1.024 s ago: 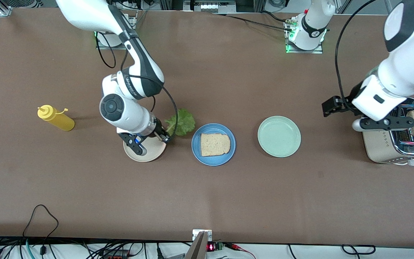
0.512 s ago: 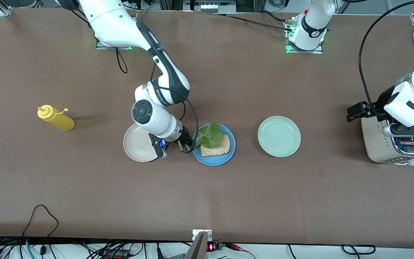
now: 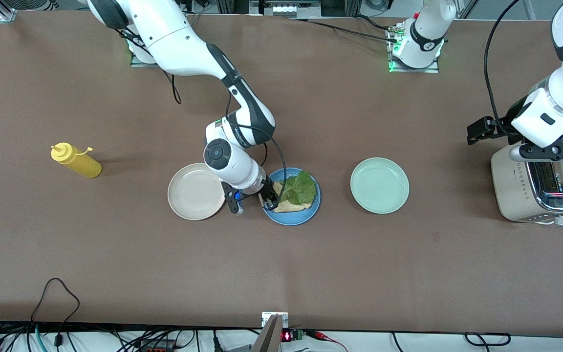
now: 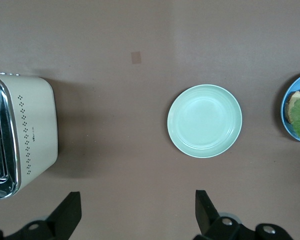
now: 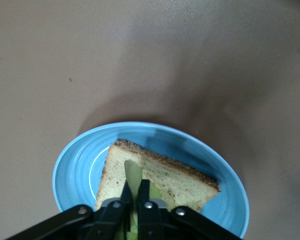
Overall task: Make sandwich in blue plate with both arms
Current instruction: 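Place the lettuce leaf on the bread with the right gripper, then move the right gripper back toward the yellow squeeze bottle, then grasp the yellow squeeze bottle with the right gripper, then carry the yellow bottle with the right gripper over the lettuce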
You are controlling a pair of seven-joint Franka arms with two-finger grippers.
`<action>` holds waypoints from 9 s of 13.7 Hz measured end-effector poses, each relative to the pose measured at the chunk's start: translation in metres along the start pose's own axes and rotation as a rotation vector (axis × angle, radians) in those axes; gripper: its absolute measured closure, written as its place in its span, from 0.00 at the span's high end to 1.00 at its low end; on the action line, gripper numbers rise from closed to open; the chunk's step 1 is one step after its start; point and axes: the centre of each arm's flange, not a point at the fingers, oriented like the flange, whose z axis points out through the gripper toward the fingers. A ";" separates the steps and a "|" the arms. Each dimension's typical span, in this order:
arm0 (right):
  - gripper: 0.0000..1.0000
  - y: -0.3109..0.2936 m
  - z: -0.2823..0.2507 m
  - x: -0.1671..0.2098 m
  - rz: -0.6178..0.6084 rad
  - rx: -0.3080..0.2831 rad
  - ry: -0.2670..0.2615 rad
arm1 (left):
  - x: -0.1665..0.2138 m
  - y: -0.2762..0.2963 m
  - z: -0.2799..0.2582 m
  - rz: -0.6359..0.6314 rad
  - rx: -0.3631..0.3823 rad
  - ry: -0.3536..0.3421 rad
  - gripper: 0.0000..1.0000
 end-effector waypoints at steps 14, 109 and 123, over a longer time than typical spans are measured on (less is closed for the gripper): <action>1.00 -0.014 -0.192 0.106 -0.368 -0.253 -0.054 | 0.004 -0.022 0.004 -0.027 -0.004 0.010 1.00; 0.56 0.096 -0.288 0.266 -2.488 -0.126 -0.096 | 0.005 -0.017 0.008 0.004 -0.004 0.005 1.00; 0.56 0.080 -0.152 0.042 -2.465 -0.643 -0.029 | 0.008 -0.019 0.008 -0.005 -0.022 0.016 1.00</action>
